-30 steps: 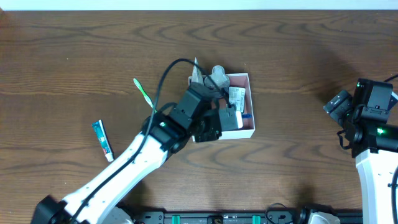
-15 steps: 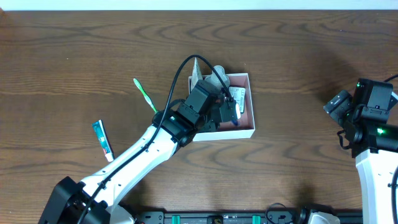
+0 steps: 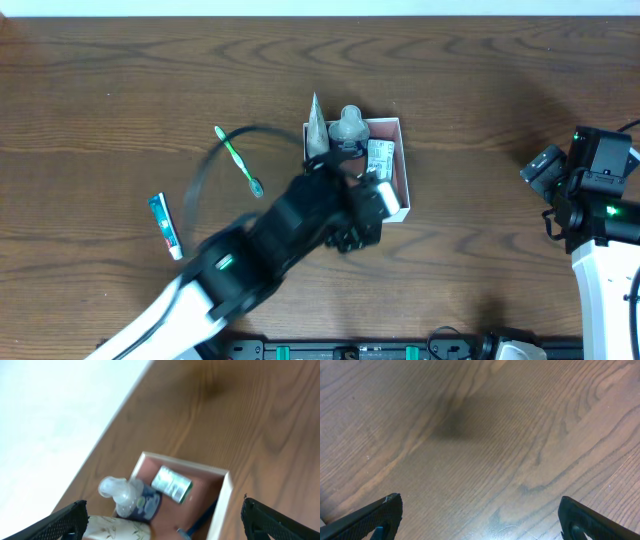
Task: Pack container
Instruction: 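Carry the blue razor into the box and release it, then move the left gripper to the green toothbrush and grasp it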
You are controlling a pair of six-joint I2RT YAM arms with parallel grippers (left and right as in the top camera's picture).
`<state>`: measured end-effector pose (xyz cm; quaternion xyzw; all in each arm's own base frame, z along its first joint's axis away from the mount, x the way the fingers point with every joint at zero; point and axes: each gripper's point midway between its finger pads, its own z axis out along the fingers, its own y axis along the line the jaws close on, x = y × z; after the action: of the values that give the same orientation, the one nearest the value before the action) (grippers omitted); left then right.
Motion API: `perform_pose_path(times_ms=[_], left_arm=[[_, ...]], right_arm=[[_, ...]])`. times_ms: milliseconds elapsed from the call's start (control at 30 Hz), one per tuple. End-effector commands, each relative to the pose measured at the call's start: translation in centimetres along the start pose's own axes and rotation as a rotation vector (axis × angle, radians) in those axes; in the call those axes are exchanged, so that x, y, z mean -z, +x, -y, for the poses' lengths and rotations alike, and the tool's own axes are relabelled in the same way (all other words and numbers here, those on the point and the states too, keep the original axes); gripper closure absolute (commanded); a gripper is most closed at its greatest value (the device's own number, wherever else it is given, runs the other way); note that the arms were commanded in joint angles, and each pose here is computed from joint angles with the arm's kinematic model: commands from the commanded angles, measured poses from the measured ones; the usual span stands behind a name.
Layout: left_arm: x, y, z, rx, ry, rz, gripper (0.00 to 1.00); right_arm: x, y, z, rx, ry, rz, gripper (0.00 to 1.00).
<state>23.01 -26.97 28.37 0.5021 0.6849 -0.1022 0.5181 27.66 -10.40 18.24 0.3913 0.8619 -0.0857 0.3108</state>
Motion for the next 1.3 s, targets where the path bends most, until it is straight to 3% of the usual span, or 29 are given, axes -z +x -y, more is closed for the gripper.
perform_pose_path(times_ms=[0,200,333,467,733,900,1067,1267], left_arm=[[3.9,-1.7,-1.9,0.213,-0.073,0.092,0.02],[10.6,2.0,-11.9,0.535,-0.616,0.086,0.02],[12.1,5.6,-15.3,0.686,-0.793,0.032,0.02],[11.9,12.1,-17.8,0.942,-0.933,-0.095,0.02],[4.9,22.9,-17.3,1.198,-0.709,-0.434,0.02],[1.4,27.5,-14.9,1.275,-0.599,-0.611,0.02],[-0.3,29.4,-13.6,1.292,-0.552,-0.684,0.02],[-1.0,29.0,-13.2,1.282,-0.526,-0.679,0.02]], right_arm=[[0.1,-0.3,0.2,-0.023,0.006,0.005,0.01],[0.0,-0.3,0.2,-0.023,0.006,0.005,0.01],[0.1,-0.3,0.2,-0.023,0.006,0.005,0.01],[0.1,-0.3,0.2,-0.023,0.006,0.005,0.01],[0.1,-0.3,0.2,-0.023,0.006,0.005,0.01],[0.1,-0.3,0.2,-0.023,0.006,0.005,0.01],[0.1,-0.3,0.2,-0.023,0.006,0.005,0.01],[0.1,-0.3,0.2,-0.023,0.006,0.005,0.01]])
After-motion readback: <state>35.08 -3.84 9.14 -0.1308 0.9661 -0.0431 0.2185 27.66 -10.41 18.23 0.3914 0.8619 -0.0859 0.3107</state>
